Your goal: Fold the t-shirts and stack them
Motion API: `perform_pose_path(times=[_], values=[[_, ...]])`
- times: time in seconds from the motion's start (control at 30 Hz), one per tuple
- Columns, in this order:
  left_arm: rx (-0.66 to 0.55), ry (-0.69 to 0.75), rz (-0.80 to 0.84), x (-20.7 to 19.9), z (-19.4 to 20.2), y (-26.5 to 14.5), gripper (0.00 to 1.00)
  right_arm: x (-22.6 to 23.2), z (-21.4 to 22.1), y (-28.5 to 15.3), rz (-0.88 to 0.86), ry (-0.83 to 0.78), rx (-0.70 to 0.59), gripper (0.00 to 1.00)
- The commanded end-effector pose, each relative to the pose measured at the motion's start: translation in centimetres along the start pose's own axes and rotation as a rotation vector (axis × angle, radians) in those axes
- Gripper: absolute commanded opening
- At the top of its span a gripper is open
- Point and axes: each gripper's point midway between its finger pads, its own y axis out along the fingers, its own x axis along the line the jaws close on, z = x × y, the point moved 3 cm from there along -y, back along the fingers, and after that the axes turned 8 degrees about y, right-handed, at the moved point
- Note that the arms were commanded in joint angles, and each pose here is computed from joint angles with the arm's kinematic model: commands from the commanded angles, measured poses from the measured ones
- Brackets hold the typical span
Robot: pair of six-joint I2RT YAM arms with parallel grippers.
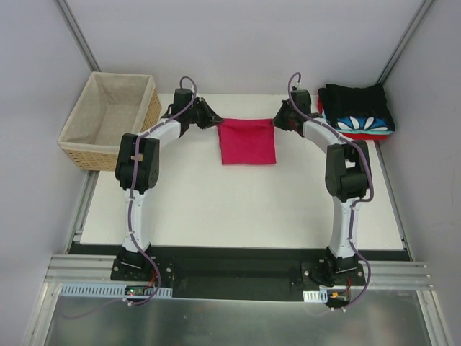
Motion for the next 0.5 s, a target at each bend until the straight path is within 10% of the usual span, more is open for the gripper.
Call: perform_pose_path(times=[0.0, 0.17, 0.33, 0.47], values=[[-0.035, 0.005, 0.055, -0.8, -3.0, 0.6, 0.0, 1.2, -3.6, 1.1, -0.033, 0.017, -0.062, 0.01], [-0.025, -0.02, 0.039, 1.2, -3.2, 1.9, 0.0, 1.2, -3.7, 3.0, -0.047, 0.033, -0.038, 0.08], [-0.022, -0.029, 0.027, 2.2, -3.3, 2.8, 0.09, 0.6, -3.4, 4.1, -0.032, 0.037, -0.031, 0.97], [-0.049, 0.006, 0.035, 1.4, -4.3, 2.4, 0.86, 1.2, -4.5, 2.8, -0.041, 0.005, -0.081, 0.97]])
